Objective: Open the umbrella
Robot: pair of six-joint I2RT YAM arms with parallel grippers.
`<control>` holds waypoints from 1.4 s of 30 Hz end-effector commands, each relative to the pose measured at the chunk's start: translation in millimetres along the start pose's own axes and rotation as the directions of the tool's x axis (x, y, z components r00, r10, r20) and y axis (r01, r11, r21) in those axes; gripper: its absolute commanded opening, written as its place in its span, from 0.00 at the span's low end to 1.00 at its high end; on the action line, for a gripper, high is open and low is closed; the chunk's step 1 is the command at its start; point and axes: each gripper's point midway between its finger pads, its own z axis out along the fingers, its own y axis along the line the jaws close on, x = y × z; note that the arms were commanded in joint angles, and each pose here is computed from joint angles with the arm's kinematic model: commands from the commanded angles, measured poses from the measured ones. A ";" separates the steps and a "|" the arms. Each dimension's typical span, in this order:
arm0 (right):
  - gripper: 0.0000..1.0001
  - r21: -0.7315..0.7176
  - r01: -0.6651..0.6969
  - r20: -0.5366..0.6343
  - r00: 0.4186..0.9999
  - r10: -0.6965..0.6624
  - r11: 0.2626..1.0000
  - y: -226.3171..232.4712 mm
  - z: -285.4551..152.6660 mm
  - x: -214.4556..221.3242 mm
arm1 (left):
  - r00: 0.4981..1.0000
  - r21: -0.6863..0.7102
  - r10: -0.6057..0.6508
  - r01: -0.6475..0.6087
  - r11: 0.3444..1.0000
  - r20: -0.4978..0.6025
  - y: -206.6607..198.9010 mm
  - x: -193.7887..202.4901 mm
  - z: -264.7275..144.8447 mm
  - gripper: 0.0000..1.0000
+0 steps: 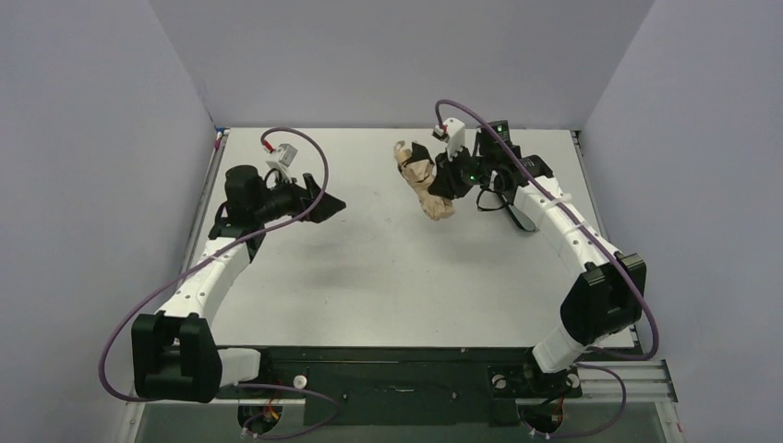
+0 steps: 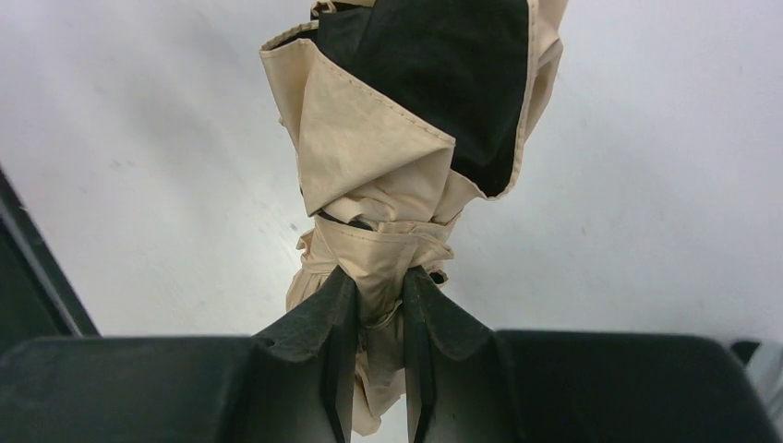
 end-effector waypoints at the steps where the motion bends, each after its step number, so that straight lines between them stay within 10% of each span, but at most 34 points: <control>1: 0.00 -0.149 0.038 0.331 0.944 0.013 0.988 57.6 -30.8 -98.3 | 0.997 0.228 0.057 -0.067 0.971 0.054 -76.5 -23.9 -1.8 0.97; 6: 0.00 -0.244 0.046 0.427 0.902 0.065 0.969 96.9 -46.4 -128.0 | 0.993 0.280 0.072 -0.095 0.955 0.091 -107.7 -26.7 -0.6 0.97; 13: 0.00 -0.099 0.262 0.428 0.882 -0.196 0.960 115.4 -55.1 -106.1 | 0.976 0.304 0.038 -0.103 0.947 0.213 -122.3 -66.2 -15.4 0.99; 18: 0.00 0.030 0.389 0.366 0.853 -0.373 0.921 117.3 -54.7 -83.9 | 0.966 0.328 0.023 -0.109 0.939 0.257 -135.6 -89.9 -28.5 0.82; 42: 0.00 0.169 0.539 0.278 0.778 -0.564 0.826 135.0 -50.7 -68.8 | 0.987 0.344 -0.095 0.046 0.938 0.126 -149.1 -66.4 -12.2 0.51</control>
